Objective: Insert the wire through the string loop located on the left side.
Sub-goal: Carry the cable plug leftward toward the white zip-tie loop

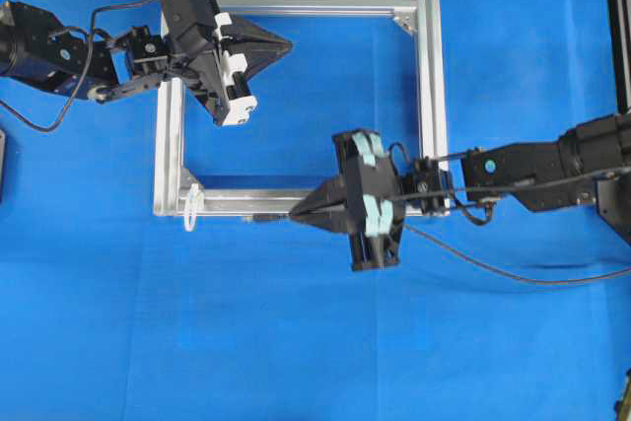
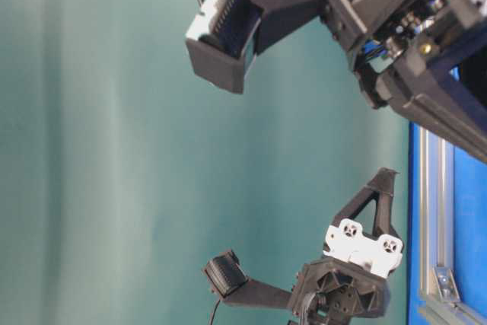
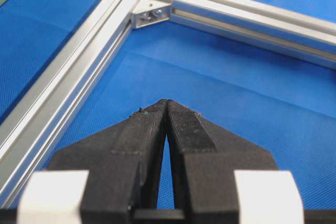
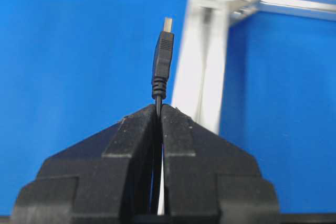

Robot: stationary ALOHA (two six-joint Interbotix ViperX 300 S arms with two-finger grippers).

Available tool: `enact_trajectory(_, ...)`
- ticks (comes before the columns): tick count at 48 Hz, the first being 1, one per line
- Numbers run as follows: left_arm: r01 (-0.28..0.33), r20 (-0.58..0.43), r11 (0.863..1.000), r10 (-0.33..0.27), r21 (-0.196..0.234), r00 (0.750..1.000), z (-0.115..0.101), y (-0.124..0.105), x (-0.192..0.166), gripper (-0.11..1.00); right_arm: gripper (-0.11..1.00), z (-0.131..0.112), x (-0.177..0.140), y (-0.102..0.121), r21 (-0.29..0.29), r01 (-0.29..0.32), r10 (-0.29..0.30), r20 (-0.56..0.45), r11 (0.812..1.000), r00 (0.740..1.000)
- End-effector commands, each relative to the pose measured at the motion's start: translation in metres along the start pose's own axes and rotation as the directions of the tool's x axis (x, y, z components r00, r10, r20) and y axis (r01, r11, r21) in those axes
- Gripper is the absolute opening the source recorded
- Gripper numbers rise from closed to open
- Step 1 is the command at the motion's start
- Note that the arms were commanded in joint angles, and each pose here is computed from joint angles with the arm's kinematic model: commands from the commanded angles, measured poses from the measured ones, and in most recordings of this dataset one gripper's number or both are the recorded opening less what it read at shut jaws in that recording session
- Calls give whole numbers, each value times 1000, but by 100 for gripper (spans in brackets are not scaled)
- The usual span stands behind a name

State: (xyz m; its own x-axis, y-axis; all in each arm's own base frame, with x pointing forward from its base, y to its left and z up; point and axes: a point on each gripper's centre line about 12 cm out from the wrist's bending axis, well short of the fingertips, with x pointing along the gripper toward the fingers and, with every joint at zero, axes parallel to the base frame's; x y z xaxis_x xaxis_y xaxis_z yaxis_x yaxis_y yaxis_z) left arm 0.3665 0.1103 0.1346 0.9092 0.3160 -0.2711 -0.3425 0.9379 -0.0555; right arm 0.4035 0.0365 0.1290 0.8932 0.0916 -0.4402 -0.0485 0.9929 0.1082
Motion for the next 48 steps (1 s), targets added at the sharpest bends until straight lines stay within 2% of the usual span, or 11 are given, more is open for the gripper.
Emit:
enact_trajectory(1, 6, 44, 1000, -5, -2, 999, 15, -2, -2, 0, -10, 13, -1, -4, 11, 8, -8, 37, 1000, 999)
enact_trajectory(19, 4, 46, 1000, -4, -3, 999, 16, -1, -2, 0, -10, 15, 0, -5, 17, 11, -12, 43, 1000, 999)
enact_trajectory(48, 5, 44, 1000, -5, 2, 999, 15, -2, -2, 0, -10, 34, 31, -4, 27, 12, -13, 48, 1000, 999)
